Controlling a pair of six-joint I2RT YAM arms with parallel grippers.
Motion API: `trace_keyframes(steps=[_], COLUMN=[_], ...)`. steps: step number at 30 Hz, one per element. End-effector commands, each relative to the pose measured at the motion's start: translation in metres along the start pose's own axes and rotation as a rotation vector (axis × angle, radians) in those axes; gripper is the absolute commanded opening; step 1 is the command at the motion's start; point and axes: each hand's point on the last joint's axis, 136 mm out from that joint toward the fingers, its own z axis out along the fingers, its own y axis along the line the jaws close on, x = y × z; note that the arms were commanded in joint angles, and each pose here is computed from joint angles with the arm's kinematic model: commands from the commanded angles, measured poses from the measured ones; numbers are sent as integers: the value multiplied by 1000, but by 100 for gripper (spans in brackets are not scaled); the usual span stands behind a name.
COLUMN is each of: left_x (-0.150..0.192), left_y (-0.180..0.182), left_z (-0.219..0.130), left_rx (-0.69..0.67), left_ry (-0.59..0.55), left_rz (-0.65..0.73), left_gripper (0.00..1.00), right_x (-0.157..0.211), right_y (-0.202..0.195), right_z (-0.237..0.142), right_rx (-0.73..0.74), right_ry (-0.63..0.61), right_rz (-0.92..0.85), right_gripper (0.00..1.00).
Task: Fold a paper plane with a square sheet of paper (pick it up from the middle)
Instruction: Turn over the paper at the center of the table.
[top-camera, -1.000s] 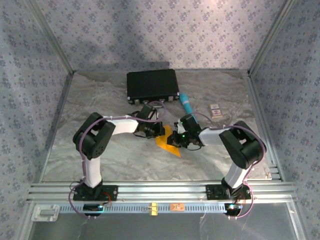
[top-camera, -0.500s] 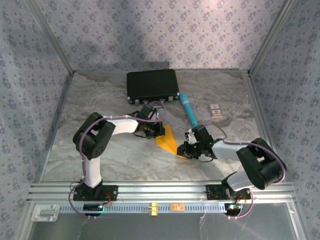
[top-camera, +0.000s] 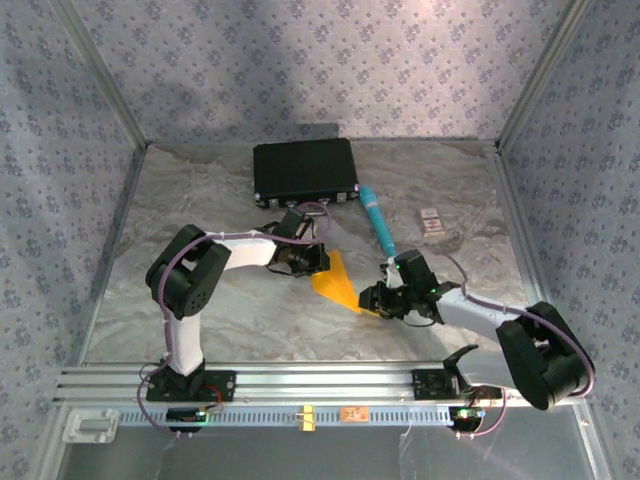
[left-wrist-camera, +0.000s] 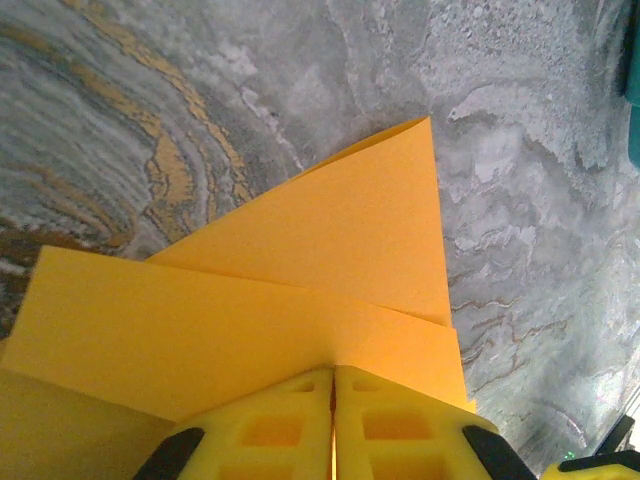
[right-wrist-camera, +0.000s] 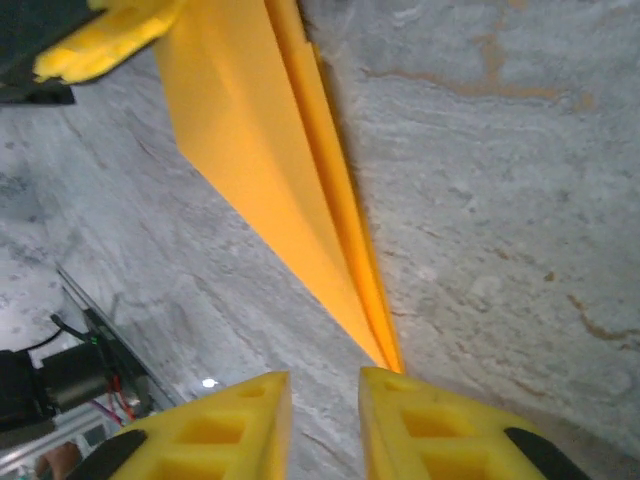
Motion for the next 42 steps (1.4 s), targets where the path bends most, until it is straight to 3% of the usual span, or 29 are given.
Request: trace_keyframes(steps=[1,8,42], left_x=[8,8,10], left_y=[20,23,24], left_z=[5,4,9], left_rx=[-54,-53,-34], left_ry=[30,27,38], left_rz=[-49,-63,-82], left_gripper=[8,9,8], right_x=[0,10,4], right_y=[1,-15,-1], right_z=[-2,5,14], right_rx=[15,45,-46], right_ry=[17,53,63], right_rz=[47,101,93], right_gripper=[33,41,36])
